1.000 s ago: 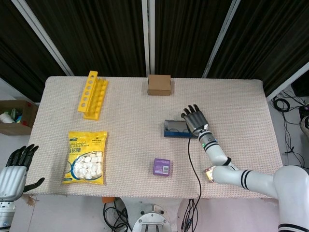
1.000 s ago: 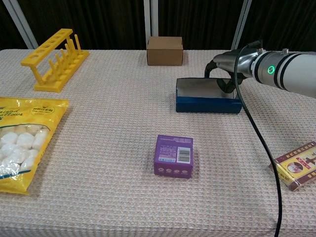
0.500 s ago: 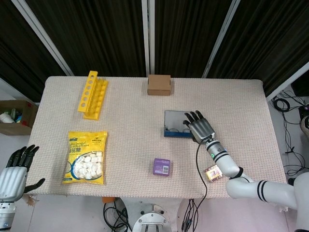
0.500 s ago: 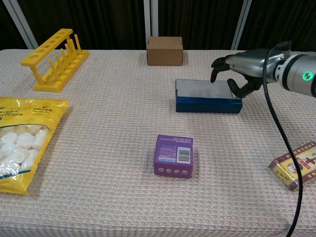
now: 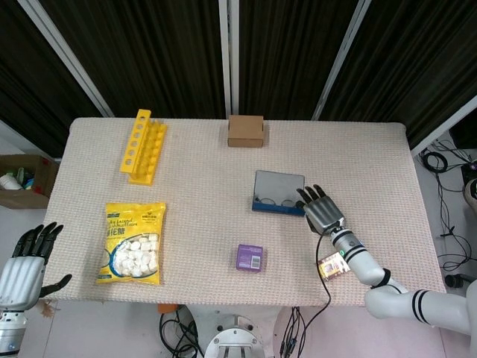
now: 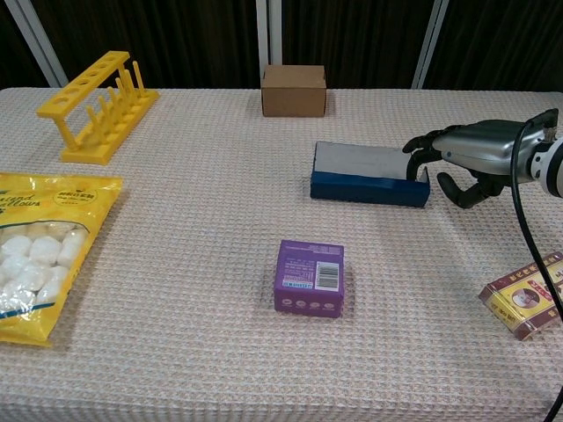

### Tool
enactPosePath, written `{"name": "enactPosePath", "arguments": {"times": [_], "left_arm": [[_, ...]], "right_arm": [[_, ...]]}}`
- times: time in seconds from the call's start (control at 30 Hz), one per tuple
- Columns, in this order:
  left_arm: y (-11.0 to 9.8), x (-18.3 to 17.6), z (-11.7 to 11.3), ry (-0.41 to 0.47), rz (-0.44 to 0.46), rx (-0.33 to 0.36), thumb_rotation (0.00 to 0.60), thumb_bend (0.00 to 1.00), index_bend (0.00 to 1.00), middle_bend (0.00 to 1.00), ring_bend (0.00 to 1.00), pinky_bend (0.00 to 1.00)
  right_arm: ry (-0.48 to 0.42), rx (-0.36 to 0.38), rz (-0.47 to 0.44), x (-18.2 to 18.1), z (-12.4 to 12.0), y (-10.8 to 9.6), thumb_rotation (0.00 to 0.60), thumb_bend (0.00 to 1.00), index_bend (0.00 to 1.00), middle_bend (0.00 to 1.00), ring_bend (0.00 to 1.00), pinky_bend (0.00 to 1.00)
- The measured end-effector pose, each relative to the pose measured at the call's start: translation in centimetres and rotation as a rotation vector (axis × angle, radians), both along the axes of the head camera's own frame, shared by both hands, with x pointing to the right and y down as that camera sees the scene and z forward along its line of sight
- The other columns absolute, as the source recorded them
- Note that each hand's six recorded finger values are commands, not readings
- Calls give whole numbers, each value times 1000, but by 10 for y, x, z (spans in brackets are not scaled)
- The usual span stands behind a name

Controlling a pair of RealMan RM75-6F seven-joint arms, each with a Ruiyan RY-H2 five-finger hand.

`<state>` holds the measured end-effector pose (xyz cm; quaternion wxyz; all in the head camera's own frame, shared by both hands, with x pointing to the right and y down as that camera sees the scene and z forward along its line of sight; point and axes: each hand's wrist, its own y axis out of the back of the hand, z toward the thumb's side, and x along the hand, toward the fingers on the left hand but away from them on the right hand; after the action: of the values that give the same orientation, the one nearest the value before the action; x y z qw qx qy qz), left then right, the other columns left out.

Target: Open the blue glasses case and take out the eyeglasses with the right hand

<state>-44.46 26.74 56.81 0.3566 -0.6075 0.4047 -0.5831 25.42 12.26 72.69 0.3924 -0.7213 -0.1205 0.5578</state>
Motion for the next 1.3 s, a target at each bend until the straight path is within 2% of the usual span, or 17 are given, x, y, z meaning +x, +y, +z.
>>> {"name": "enactPosePath", "arguments": {"times": [0.3,0.47,0.63,0.8,0.97,1.1,1.3], "left_arm": [[0,2,0,3,5,0,600,124,91,74,45,105],[1,-2,-1,-1,-5,4,600,125,92,74,45,105],[1,-1,-2,1,-3,7,600,124,91,74,45,105],[3,-4,-2,-4,-13,1,600,124,91,74,45,105],[6,-6,-3,-6,-19,2,600,125,92,74,45,105],[6,-7,-2,-6,-22,1,600,124,92,74,45,105],[4,-5,-1,-1,-13,3,600,125,92,74,45,105]], "right_arm": [[-122,-1,-113,-46,-11,25,600,773,297,60,0,0],[-189,53,-120,-73,-20,13,600,778,297,64,0,0],[-206,40,-155,-104,-9,9,600,778,297,62,0,0],[-161,57,-211,-124,4,5,600,778,322,66,0,0],[-71,102,-239,-127,14,-6,600,781,369,83,0,0],[2,116,-204,-116,20,-20,600,781,385,90,0,0],[99,134,-105,-85,24,-46,600,781,389,93,0,0]]}}
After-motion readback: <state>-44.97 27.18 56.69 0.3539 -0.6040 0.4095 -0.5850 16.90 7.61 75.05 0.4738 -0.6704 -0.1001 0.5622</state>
